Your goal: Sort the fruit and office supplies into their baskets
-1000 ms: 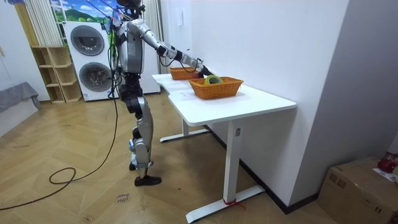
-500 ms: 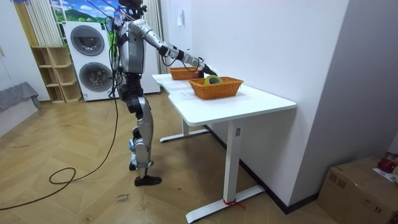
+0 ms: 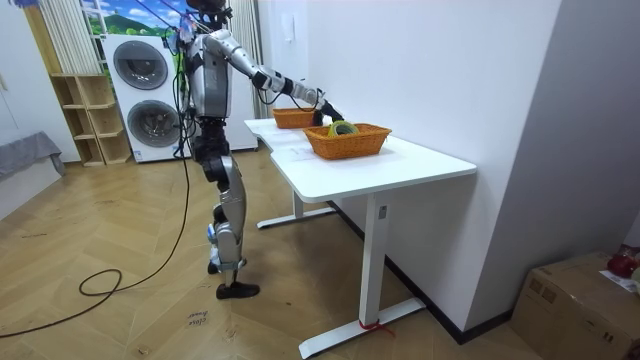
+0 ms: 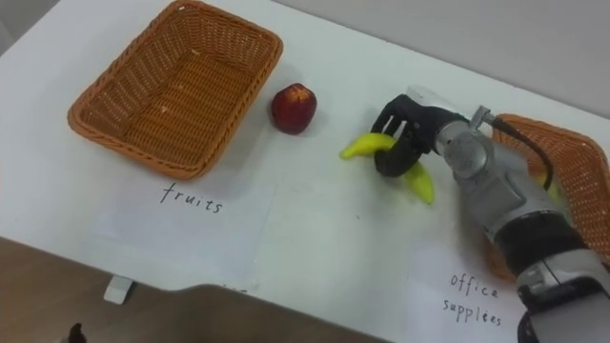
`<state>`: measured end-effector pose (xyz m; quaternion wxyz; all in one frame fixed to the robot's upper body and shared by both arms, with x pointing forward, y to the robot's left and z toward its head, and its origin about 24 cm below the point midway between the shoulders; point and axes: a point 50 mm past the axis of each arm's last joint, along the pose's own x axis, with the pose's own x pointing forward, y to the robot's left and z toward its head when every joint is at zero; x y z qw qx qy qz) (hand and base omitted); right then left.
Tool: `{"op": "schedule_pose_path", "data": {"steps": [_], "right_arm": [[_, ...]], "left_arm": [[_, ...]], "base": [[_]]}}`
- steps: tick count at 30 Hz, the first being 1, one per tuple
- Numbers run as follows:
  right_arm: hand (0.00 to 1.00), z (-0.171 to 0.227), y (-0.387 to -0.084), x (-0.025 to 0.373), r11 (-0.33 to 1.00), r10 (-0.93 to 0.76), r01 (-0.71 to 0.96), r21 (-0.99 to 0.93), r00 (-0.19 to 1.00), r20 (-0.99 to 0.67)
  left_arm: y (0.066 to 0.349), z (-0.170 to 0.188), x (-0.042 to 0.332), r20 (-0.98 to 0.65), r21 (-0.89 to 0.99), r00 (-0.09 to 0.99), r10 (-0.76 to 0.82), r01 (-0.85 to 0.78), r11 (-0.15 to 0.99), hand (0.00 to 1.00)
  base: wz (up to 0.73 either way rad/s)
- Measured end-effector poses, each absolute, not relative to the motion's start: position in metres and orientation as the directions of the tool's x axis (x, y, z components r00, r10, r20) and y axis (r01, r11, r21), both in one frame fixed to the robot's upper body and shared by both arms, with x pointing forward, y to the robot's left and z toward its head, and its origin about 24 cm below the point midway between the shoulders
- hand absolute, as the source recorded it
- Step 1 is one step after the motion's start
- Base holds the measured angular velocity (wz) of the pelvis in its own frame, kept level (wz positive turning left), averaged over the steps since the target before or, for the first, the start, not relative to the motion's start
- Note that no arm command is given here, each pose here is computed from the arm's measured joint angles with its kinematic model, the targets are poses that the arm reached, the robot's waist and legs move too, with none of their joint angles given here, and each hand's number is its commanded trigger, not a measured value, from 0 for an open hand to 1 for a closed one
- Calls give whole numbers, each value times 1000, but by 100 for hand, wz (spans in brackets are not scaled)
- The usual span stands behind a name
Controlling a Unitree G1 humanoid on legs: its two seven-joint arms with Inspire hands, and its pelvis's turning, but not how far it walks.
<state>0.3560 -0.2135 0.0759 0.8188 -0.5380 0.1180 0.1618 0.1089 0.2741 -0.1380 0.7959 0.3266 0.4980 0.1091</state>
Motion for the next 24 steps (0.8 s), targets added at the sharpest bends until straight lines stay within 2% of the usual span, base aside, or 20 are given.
{"op": "schedule_pose_path", "data": {"steps": [9,24], "right_arm": [[100,107,-189,355,301,243,-323,-897,936,-256],[100,144,-185,342,436,312,-209,-875,948,-71]], "left_arm": [[279,-138,104,-724,621,455,519,101,777,0],[274,-140,85,-706,640,443,552,66,766,0]], "base": [[3],[-1]]}}
